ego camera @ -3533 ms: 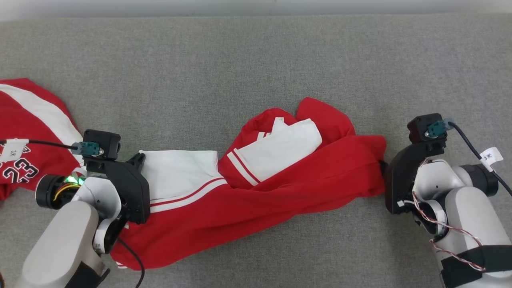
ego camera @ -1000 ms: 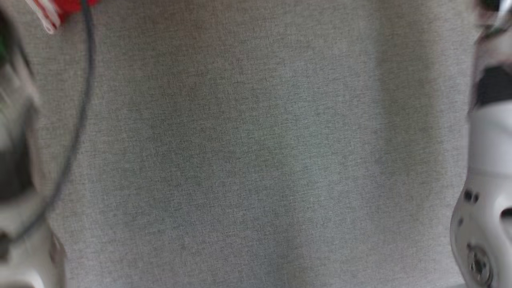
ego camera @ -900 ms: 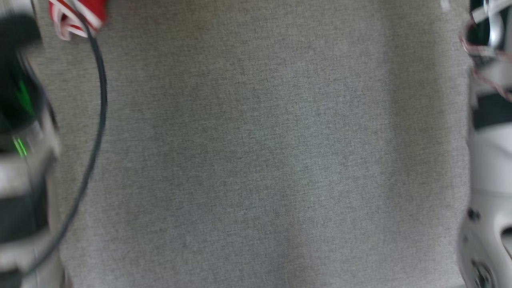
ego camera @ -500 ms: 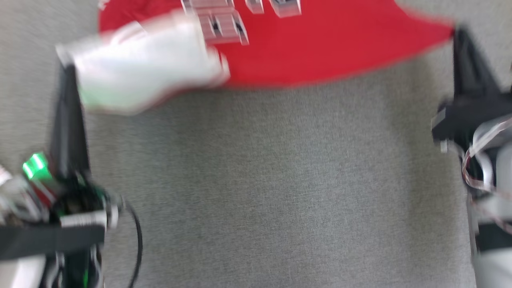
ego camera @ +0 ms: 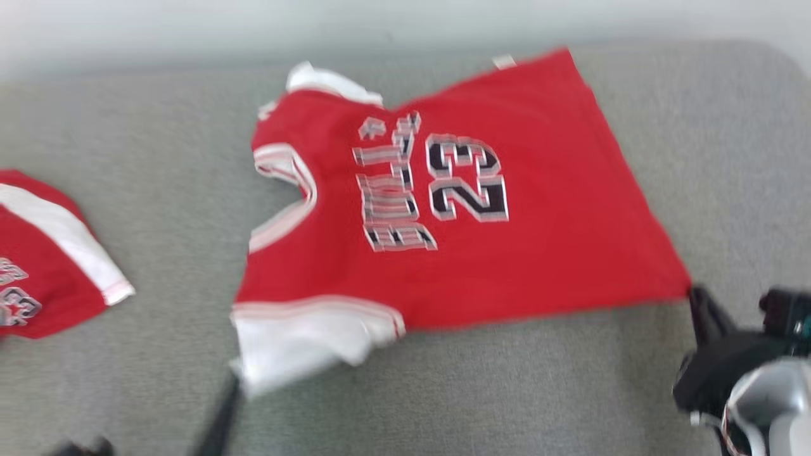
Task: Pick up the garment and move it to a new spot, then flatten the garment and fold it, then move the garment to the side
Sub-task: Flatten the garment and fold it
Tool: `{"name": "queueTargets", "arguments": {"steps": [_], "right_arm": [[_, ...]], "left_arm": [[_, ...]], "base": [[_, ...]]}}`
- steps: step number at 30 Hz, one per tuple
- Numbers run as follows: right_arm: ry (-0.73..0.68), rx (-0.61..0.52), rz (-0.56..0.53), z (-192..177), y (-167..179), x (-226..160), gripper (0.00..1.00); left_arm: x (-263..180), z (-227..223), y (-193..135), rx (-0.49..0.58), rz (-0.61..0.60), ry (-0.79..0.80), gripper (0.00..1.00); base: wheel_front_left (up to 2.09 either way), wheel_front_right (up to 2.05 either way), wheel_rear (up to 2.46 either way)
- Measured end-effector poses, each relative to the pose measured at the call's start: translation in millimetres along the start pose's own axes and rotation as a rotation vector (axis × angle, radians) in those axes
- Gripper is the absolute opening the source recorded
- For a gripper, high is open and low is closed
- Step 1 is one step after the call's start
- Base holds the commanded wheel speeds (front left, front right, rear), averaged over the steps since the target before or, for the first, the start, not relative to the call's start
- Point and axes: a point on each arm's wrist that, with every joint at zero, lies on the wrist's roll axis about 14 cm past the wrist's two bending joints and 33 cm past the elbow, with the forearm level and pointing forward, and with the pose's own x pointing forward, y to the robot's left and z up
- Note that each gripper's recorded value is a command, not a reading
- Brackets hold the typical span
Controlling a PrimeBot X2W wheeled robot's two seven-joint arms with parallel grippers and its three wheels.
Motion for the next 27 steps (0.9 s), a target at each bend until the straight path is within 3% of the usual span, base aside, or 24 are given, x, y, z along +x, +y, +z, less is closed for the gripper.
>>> {"name": "queueTargets", "arguments": {"steps": [7, 12, 17, 27], "right_arm": [[0.095, 0.035, -0.003, -32, 3, -30, 0.00], [0.176, 0.044, 0.006, -57, 6, -48, 0.00], [0.253, 0.040, -0.003, -78, 2, -64, 0.00], [0.398, 0.055, 0.008, -109, 3, -92, 0.00]], "left_arm": [[-59, -32, 25, -0.122, 0.138, 0.182, 0.00], [-84, -21, 38, -0.118, 0.199, 0.162, 0.00], [-100, -40, 42, -0.151, 0.230, 0.232, 0.00], [-104, -53, 45, -0.113, 0.263, 0.309, 0.00]], "base": [[0.00, 0.00, 0.00], [0.00, 0.00, 0.00], [0.00, 0.00, 0.00], [0.00, 0.00, 0.00]]}}
